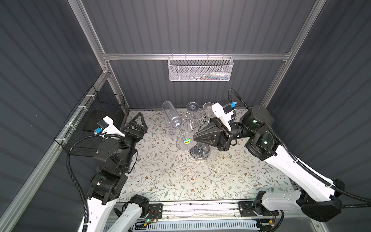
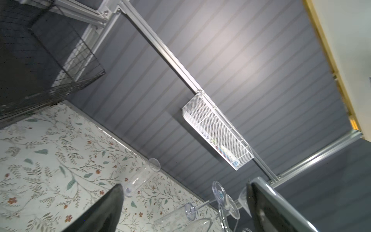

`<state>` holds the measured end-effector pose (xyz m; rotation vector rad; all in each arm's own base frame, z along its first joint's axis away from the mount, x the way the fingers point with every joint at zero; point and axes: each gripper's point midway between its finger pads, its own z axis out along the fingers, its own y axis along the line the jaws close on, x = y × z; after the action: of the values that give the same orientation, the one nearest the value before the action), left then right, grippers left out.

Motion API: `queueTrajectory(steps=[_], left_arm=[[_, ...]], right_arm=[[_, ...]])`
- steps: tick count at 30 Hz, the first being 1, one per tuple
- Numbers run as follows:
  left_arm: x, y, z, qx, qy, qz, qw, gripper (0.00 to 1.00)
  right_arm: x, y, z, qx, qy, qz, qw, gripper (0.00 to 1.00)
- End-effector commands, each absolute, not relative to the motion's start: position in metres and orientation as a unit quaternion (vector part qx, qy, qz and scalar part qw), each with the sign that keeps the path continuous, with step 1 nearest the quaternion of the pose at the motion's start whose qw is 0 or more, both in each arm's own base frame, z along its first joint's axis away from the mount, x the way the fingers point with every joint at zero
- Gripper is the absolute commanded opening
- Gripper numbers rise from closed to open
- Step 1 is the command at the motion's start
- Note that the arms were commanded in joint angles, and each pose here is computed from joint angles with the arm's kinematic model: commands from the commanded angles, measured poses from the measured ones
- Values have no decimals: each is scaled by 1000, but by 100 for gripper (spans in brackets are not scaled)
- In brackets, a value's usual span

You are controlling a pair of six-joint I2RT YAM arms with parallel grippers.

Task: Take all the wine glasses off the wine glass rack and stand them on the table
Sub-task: 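Raise the flute upright with the right gripper while the left gripper rises toward it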

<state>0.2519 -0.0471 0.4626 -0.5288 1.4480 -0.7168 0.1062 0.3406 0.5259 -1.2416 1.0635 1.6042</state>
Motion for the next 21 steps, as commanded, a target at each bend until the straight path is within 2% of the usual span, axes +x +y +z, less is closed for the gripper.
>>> queueTrajectory(steps=[1,7,12,17,21], left_arm=[[244,-73,512,-154,608,-377,682,98],[251,-123,541,-51,599,-457,655,99],[246,-170,562,46,572,-557,601,99],[242,-207,562,149,563,-604,544,95],[229,-226,562,218,547,-640,493,94]], right_arm=[[99,329,544,-539,348,569,514,0],[120,319,534,-544,351,449,616,0],[133,302,520,-551,352,336,678,0],[150,287,509,-544,358,238,721,0],[153,281,503,-552,351,197,730,0]])
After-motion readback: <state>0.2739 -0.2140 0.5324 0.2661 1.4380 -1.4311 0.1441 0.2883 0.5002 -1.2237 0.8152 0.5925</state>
